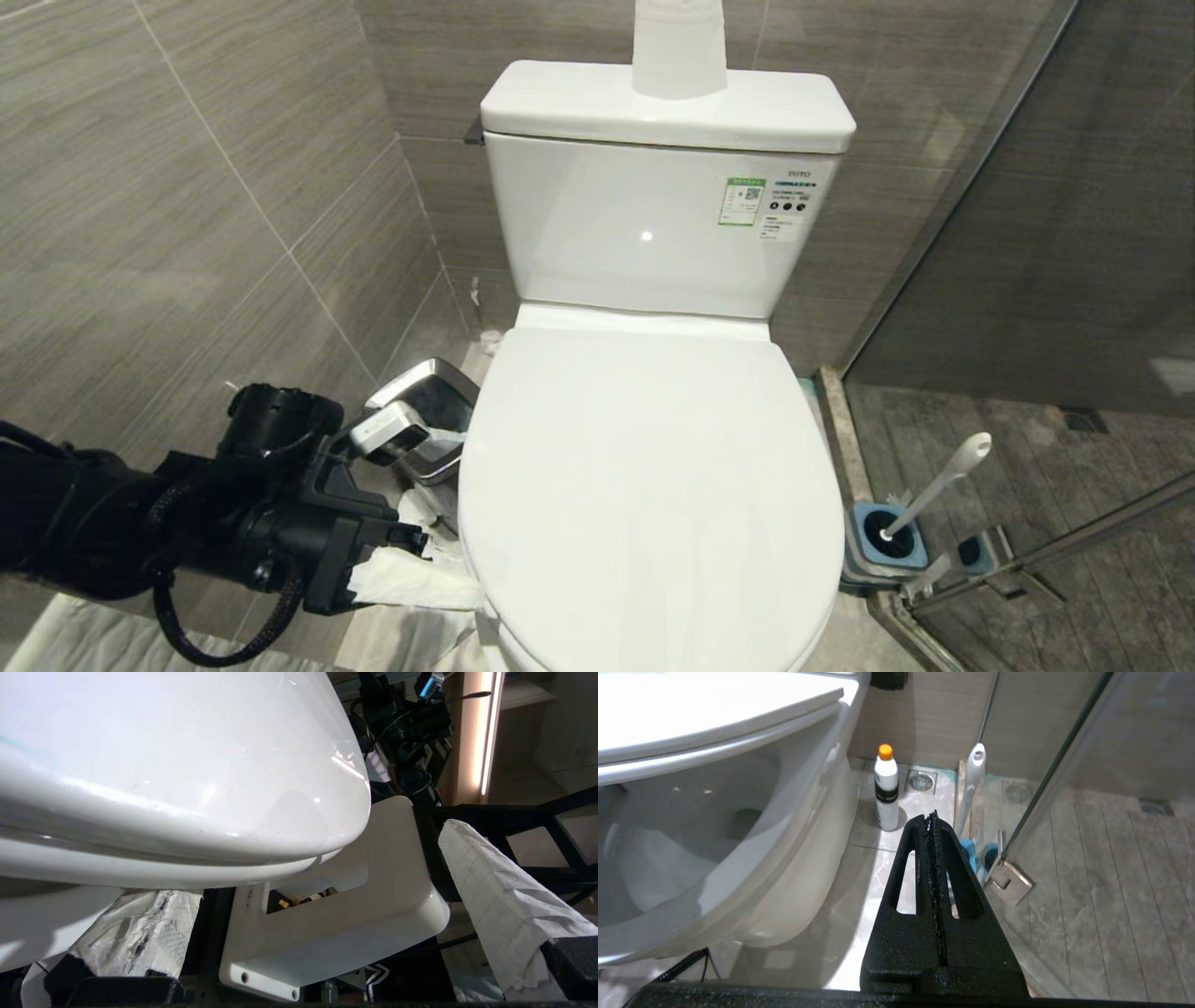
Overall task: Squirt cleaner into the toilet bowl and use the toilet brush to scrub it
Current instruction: Use the left hand to lift the toilet lid slightly
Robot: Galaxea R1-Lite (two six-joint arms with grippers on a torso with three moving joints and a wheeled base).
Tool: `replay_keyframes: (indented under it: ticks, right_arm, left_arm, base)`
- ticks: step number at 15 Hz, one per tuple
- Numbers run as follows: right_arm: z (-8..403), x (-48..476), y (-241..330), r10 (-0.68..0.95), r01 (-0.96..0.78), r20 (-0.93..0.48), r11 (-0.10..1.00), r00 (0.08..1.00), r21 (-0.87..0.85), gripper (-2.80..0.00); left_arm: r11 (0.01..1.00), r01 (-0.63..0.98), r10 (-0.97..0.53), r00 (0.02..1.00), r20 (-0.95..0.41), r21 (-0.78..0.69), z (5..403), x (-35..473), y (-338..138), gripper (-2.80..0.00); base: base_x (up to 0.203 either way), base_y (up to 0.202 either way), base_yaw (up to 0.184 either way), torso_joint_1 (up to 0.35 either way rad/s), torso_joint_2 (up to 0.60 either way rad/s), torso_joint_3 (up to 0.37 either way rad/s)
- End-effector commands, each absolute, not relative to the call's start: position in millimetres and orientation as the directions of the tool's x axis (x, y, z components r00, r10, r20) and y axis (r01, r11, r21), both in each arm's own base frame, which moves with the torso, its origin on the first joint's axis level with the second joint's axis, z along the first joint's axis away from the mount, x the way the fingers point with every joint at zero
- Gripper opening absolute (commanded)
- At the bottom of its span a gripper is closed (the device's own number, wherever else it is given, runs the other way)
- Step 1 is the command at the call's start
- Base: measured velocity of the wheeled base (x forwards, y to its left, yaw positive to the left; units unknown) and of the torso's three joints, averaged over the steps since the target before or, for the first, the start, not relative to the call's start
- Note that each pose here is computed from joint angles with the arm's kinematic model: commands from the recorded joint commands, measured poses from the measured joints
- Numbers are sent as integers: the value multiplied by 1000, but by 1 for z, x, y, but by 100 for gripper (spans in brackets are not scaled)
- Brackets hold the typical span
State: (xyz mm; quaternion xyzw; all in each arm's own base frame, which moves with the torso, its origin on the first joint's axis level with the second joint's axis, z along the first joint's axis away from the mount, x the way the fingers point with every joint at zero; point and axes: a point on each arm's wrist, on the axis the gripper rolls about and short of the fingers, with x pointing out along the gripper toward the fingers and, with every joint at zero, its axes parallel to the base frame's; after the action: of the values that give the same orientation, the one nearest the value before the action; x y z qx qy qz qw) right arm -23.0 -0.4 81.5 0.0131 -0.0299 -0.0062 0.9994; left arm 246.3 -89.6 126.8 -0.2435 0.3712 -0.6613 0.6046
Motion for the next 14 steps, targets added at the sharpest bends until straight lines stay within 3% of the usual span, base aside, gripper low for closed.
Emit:
replay_keyframes:
  ticks: [1,9,14]
  right_arm:
    - [75,-21,0,-13,12,36,1000,999,27,-280]
    - [75,-21,0,-14,13,35,1000,999,27,-280]
    - [75,-21,0,-14,13,35,1000,999,27,-280]
  left_arm:
    - [16,621,-980,-147,-137,-783,132,252,-93,0]
    - [156,517,-965,-102,-241,-842,161,261,-93,0]
    - [193,487,-963,-72,-260,-852,179,268,-94,0]
  base:
    - [0,0,0,0,0,0]
    - [0,0,0,0,0,0]
    - [0,0,0,0,0,0]
